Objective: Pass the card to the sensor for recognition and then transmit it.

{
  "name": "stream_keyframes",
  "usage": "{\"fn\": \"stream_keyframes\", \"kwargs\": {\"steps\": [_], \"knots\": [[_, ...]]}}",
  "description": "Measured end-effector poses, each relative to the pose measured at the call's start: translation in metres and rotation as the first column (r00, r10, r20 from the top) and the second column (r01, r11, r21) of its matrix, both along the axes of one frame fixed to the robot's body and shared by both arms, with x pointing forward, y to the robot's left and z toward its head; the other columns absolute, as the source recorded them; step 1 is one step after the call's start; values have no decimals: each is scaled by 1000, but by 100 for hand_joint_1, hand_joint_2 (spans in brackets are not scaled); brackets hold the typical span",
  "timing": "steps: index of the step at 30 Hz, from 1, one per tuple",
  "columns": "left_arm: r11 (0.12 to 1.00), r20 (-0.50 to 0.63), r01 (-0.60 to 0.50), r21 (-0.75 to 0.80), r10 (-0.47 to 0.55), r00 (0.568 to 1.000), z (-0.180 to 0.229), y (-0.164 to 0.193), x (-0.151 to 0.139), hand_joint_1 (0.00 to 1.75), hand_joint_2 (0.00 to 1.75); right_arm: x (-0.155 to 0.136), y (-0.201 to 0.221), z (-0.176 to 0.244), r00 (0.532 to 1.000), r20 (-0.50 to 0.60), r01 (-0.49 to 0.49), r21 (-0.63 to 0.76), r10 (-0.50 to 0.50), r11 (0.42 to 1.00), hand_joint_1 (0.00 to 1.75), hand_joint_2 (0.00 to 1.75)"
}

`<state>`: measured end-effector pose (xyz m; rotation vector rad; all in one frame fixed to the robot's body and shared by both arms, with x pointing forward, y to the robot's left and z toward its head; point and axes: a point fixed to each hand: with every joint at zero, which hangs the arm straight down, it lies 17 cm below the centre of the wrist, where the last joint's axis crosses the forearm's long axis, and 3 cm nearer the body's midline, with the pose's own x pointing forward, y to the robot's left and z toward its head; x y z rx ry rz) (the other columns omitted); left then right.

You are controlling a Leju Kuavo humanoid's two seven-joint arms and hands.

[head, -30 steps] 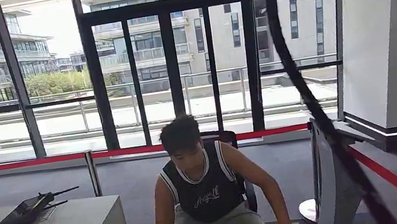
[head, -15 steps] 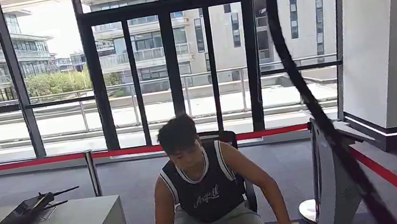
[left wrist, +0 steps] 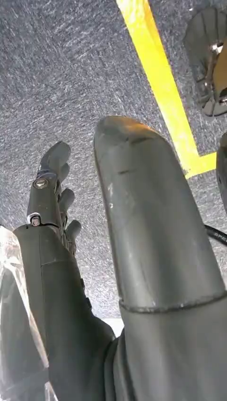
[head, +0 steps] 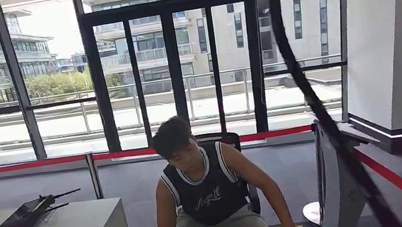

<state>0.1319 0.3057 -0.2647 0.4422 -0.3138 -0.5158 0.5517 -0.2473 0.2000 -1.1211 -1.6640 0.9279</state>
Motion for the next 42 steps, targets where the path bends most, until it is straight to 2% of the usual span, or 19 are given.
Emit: {"fn": "stream_keyframes", "kwargs": {"steps": [4, 17, 22, 26, 31, 39, 40, 41, 42], "knots": [[1000, -1, 0, -1, 0, 1000, 0, -1, 0, 0, 0, 2, -1, 29, 999, 48, -5, 1, 5, 1000, 175, 175], [999, -2, 43, -1, -43, 999, 2, -6, 10, 0, 0, 23, 20, 80, 993, 95, -59, -50, 64, 997, 175, 175], [996, 10, 88, -5, -88, 996, 5, -12, 27, 0, 0, 55, 32, 130, 986, 150, -59, -89, 72, 994, 175, 175], [993, 11, 116, -5, -116, 993, 6, -15, 34, 0, 0, 73, 39, 154, 985, 159, -46, -107, 62, 993, 175, 175], [991, 14, 134, -3, -134, 991, 8, -17, 41, 0, 0, 89, 44, 155, 991, 126, -28, -126, 44, 992, 175, 175], [991, 17, 133, -1, -133, 991, 9, -17, 43, 0, 0, 100, 55, 128, 998, 44, -26, -150, 33, 988, 175, 175], [991, 17, 132, -1, -132, 991, 9, -17, 42, 0, 0, 100, 57, 124, 999, 35, -27, -152, 33, 988, 169, 175], [991, 17, 130, -1, -130, 991, 9, -17, 42, 0, 0, 100, 58, 121, 999, 28, -29, -156, 34, 987, 45, 175], [992, 16, 129, -1, -129, 992, 8, -17, 41, 0, 0, 101, 60, 117, 999, 20, -31, -158, 35, 987, 45, 175]]}}
